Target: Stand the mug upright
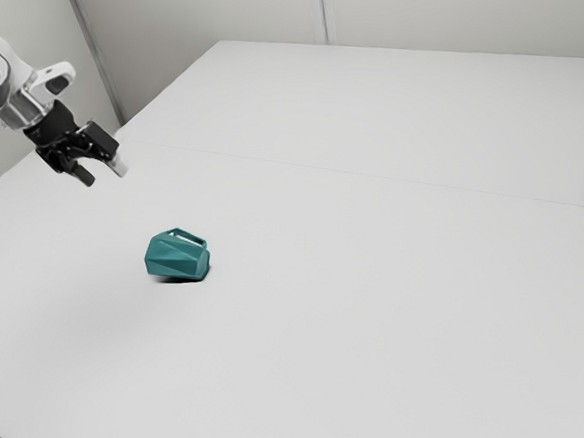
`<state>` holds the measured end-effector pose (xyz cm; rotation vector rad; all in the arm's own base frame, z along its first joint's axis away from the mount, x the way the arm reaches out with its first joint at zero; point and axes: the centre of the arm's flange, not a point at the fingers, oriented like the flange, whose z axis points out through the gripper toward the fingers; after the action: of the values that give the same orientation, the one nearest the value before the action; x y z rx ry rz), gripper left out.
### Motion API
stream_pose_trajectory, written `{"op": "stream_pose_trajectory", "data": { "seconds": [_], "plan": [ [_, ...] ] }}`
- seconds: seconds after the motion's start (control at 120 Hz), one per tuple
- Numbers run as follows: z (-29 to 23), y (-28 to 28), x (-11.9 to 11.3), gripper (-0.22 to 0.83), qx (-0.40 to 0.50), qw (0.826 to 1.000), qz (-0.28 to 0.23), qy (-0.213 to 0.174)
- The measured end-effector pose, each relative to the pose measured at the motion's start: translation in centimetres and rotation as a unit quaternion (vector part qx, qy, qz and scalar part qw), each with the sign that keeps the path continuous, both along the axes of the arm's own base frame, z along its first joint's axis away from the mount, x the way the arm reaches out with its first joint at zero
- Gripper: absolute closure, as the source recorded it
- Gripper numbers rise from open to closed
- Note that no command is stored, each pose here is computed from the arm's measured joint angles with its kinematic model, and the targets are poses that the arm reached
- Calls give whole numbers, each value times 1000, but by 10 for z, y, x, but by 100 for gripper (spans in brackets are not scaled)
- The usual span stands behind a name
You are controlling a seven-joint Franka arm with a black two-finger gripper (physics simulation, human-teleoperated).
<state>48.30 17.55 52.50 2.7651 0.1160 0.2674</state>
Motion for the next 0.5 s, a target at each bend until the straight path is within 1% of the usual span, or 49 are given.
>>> {"op": "stream_pose_trajectory", "data": {
  "seconds": [0.358, 0.5],
  "plan": [
    [-76, 49, -26, 0, -61, 996, 4, -64],
    [-100, 57, -25, 0, -71, 994, -10, -88]
  ]
}}
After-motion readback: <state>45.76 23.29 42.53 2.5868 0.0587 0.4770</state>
